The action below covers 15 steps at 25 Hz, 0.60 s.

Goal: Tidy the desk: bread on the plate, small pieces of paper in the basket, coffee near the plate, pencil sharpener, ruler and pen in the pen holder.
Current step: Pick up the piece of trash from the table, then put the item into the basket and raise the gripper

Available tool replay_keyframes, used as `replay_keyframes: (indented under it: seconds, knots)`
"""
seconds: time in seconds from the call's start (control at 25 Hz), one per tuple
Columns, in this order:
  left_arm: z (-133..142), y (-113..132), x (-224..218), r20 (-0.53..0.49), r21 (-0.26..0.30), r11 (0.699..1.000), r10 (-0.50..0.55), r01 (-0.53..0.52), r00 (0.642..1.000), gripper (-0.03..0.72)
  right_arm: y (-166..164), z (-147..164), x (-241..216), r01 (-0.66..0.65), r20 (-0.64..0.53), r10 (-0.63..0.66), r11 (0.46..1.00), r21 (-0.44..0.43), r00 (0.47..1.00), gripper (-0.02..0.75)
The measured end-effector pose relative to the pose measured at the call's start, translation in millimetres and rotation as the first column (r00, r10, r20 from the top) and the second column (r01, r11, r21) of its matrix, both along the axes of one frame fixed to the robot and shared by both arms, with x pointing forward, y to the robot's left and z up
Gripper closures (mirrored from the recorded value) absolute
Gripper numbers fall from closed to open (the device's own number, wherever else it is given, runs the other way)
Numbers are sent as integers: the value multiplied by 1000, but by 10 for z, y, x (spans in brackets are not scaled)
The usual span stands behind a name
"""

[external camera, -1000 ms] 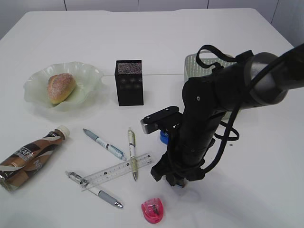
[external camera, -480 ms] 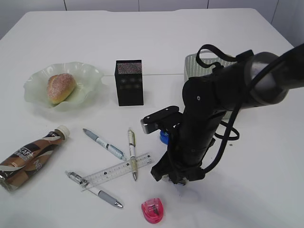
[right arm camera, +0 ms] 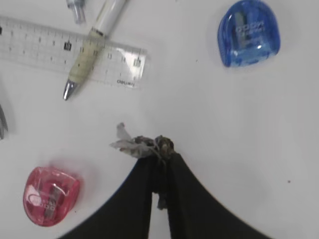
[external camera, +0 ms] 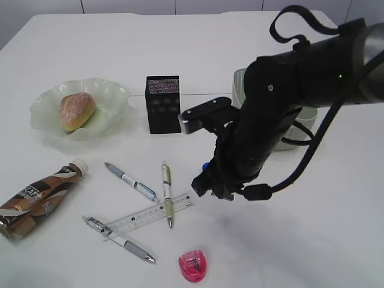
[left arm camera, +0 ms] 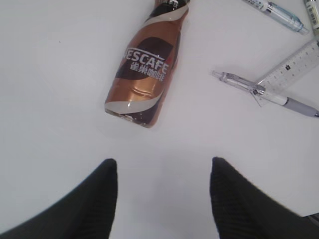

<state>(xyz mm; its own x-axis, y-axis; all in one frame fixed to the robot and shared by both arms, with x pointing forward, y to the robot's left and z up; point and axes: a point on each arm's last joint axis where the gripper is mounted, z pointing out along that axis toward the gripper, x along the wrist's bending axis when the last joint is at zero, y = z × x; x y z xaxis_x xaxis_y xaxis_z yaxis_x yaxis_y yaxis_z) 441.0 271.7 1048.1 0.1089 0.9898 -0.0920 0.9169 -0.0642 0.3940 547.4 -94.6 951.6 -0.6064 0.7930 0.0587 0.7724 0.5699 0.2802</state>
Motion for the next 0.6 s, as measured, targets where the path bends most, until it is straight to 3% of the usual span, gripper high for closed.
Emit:
replay_keyframes:
  seconds: [0.32,0.6]
  knots:
    - [1,0,1,2,0,1000,0,0,1000,254,-384,544,538,172,139,-184,980,96,973,673]
    - [1,0,1,2,0,1000,0,0,1000,254,-1023,1012,1025,353,266,-397,914,198,878,673]
